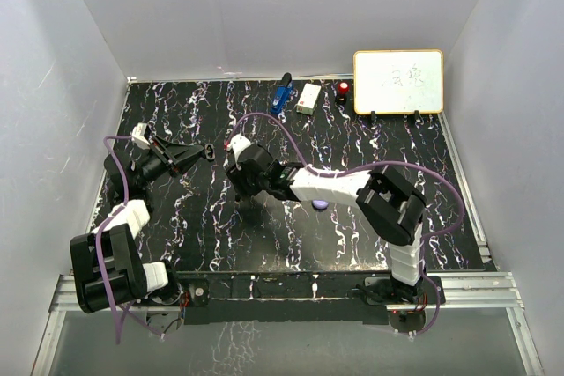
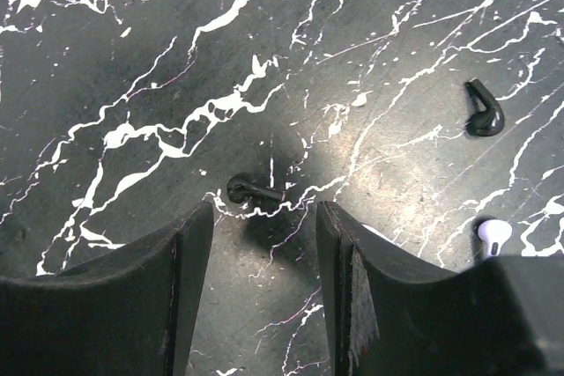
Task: Insert the wireless bluetooth earbuds into the charging case
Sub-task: Pick up the earbud from the center of the board.
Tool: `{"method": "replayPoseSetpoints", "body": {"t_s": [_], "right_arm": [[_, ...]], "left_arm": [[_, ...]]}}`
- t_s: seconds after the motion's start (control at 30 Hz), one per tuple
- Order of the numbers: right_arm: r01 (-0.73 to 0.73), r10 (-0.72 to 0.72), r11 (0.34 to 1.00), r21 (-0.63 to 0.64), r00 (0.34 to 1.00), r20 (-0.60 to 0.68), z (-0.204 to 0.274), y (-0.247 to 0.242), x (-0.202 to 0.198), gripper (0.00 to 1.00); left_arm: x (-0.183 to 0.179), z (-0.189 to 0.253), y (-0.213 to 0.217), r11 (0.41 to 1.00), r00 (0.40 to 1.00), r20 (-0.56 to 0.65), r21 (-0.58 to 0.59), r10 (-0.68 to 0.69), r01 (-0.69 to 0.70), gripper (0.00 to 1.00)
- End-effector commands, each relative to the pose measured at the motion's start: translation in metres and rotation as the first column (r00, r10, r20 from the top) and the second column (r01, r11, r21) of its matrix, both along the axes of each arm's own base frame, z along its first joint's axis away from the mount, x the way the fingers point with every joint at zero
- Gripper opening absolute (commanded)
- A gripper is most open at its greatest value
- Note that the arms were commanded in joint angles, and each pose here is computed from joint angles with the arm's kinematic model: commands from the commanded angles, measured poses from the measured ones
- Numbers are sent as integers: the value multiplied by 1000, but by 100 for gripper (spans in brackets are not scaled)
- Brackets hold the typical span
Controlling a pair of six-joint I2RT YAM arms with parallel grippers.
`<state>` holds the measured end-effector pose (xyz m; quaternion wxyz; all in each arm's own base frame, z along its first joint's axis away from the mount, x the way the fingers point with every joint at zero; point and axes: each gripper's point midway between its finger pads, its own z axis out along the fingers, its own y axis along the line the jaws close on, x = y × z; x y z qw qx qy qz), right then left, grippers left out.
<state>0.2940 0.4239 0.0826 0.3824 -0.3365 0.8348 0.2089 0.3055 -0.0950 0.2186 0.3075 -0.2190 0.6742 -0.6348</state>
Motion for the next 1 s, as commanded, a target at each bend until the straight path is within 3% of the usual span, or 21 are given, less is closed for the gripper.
{"method": "replayPoseSetpoints", "body": {"t_s": [0.0, 0.3, 0.97], "right_arm": [[75, -74, 997, -12, 995, 68, 5, -5, 15, 48], [314, -310, 949, -36, 947, 80, 3, -31, 58, 49], [359, -358, 933, 25, 933, -34, -11, -43, 106, 48]], "left_arm": [[-5, 12, 1, 1000, 999, 49, 16, 5, -6, 0], [-4, 10, 2, 1000, 999, 43, 17, 6, -7, 0], [0, 5, 3, 1000, 999, 34, 21, 8, -8, 0]]}}
